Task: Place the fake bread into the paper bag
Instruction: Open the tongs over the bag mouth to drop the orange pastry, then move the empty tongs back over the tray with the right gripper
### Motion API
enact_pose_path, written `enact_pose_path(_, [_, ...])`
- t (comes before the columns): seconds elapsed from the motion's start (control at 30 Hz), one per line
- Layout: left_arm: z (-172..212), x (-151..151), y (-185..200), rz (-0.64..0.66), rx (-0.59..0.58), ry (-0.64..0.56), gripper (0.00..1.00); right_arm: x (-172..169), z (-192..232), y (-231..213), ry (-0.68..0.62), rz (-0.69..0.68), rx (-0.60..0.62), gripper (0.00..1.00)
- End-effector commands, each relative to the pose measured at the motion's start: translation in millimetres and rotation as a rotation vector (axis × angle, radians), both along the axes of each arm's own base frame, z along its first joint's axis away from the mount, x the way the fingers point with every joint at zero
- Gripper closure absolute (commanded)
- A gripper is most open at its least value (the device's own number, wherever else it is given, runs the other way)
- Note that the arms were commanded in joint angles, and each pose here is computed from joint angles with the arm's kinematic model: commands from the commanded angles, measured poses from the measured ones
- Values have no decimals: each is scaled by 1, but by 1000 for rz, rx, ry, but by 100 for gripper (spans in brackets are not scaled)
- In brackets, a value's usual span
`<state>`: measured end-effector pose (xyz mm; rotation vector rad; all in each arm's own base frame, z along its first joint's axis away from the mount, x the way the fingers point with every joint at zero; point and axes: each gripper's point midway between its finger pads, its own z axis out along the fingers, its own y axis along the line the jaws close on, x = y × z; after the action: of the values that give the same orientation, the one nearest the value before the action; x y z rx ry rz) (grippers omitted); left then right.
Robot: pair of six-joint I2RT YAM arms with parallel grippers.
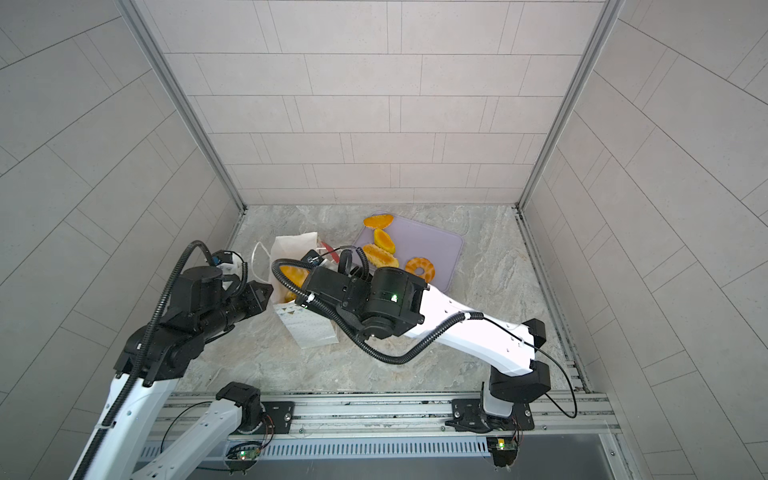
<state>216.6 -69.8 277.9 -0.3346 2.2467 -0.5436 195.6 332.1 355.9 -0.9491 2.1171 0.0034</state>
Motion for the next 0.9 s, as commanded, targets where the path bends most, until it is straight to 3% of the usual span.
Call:
enact_pose_path(0.0, [-1,1,-1,-1,-3,-2,84,-2,27,-4,-38,5,83,48])
enact_pose_path(0.23, [-1,1,-1,-1,-2,-2,83,1,42,-6,-59,8,139,48])
enact_pose_path(0.6, [4,4,-5,-19,-10,-9,57,23,65,-35,-82,-52,218,49])
enact_pose_path(0.87, [-1,10,-8,-32,0,16,55,51,62,-84,-66,-164,247,49])
